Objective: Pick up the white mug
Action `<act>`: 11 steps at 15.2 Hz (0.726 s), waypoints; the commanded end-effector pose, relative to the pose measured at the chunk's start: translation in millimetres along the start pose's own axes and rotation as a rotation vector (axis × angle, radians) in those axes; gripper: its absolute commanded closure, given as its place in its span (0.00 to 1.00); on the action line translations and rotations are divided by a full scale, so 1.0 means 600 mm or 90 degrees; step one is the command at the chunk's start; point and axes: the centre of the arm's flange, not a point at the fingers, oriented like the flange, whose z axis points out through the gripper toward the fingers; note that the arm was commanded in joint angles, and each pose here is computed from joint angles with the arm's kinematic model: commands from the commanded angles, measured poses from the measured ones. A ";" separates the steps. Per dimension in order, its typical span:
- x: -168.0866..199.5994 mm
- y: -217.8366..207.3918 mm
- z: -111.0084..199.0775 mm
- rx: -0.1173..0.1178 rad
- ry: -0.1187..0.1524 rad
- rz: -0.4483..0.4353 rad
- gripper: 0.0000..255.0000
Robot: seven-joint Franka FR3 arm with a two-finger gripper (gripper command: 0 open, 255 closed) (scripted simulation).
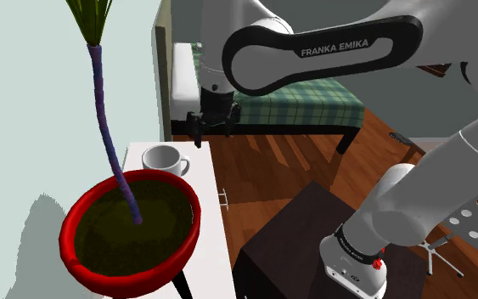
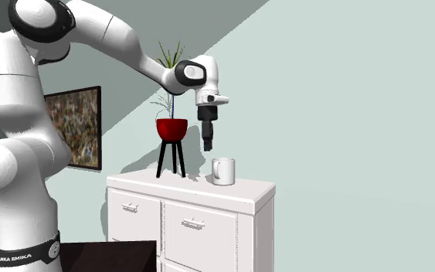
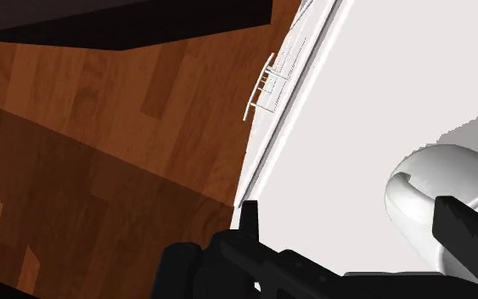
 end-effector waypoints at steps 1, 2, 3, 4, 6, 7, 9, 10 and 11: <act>0.013 -0.040 0.010 0.002 0.000 0.002 0.00; 0.020 -0.060 0.015 0.003 -0.001 0.002 0.00; 0.026 -0.080 0.019 0.003 -0.001 0.003 0.00; 0.033 -0.100 0.024 0.004 -0.001 0.003 0.00; 0.046 -0.141 0.033 0.005 -0.001 0.004 0.00; 0.052 -0.161 0.038 0.006 -0.001 0.004 0.00; 0.065 -0.202 0.047 0.007 -0.002 0.005 0.00; 0.072 -0.222 0.051 0.008 -0.002 0.005 0.00; 0.078 -0.242 0.055 0.009 -0.002 0.006 0.00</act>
